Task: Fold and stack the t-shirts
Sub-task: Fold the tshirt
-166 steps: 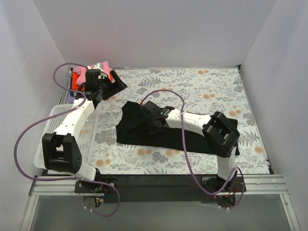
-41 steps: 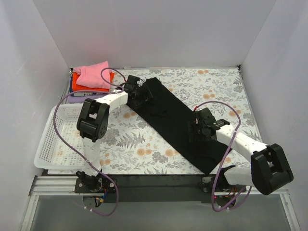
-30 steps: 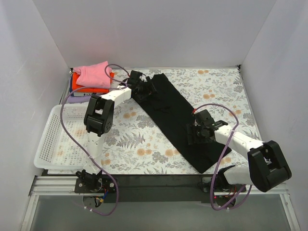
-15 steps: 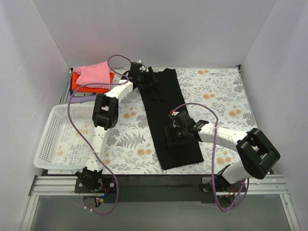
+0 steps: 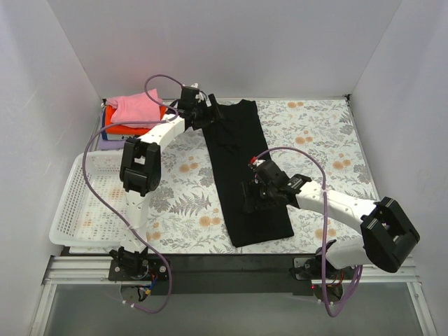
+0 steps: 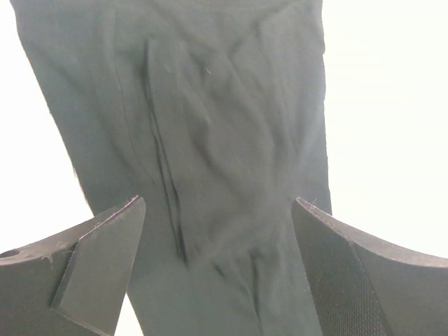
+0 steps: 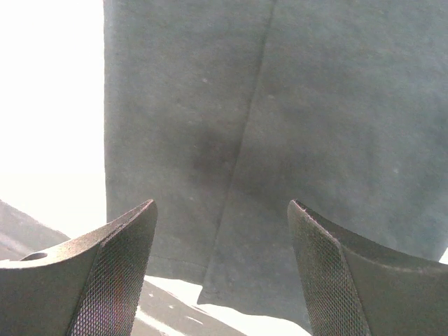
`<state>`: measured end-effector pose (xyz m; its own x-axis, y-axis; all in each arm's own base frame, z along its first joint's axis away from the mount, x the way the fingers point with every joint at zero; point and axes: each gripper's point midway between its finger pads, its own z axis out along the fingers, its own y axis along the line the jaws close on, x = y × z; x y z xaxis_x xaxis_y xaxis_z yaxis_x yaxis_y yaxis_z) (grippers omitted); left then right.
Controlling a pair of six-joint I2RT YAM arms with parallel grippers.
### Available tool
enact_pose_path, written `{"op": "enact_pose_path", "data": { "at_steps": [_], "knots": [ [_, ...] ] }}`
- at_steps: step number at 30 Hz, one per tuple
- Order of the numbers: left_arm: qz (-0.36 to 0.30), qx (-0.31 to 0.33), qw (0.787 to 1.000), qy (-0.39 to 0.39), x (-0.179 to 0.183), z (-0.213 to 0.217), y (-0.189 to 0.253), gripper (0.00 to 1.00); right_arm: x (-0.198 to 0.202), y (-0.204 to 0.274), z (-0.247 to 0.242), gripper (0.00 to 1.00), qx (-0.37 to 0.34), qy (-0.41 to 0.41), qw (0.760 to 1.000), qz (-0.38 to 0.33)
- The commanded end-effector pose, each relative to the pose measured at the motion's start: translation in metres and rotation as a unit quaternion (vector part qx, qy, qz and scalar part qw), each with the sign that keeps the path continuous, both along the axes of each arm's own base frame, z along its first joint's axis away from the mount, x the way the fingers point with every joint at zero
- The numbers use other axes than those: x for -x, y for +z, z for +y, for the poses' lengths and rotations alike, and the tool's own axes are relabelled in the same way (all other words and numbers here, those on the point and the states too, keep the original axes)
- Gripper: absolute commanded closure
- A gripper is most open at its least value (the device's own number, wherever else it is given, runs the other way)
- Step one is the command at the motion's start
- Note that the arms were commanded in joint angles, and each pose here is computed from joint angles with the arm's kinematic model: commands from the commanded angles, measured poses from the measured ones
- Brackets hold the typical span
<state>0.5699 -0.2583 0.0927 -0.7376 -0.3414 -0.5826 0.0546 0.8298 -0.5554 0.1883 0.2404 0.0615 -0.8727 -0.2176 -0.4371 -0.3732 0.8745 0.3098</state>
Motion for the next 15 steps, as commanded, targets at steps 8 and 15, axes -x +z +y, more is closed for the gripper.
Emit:
{"op": "enact_pose_path", "data": {
  "at_steps": [8, 15],
  "knots": [
    [0.029, 0.020, 0.999, -0.007, 0.062, -0.021, 0.005, 0.15, 0.026, -0.013, -0.014, 0.19, 0.027, -0.001, 0.999, 0.016],
    [0.052, 0.017, 0.998, -0.007, 0.056, -0.025, -0.029, 0.15, 0.039, -0.019, -0.010, 0.19, 0.029, 0.005, 0.999, 0.024]
  ]
}}
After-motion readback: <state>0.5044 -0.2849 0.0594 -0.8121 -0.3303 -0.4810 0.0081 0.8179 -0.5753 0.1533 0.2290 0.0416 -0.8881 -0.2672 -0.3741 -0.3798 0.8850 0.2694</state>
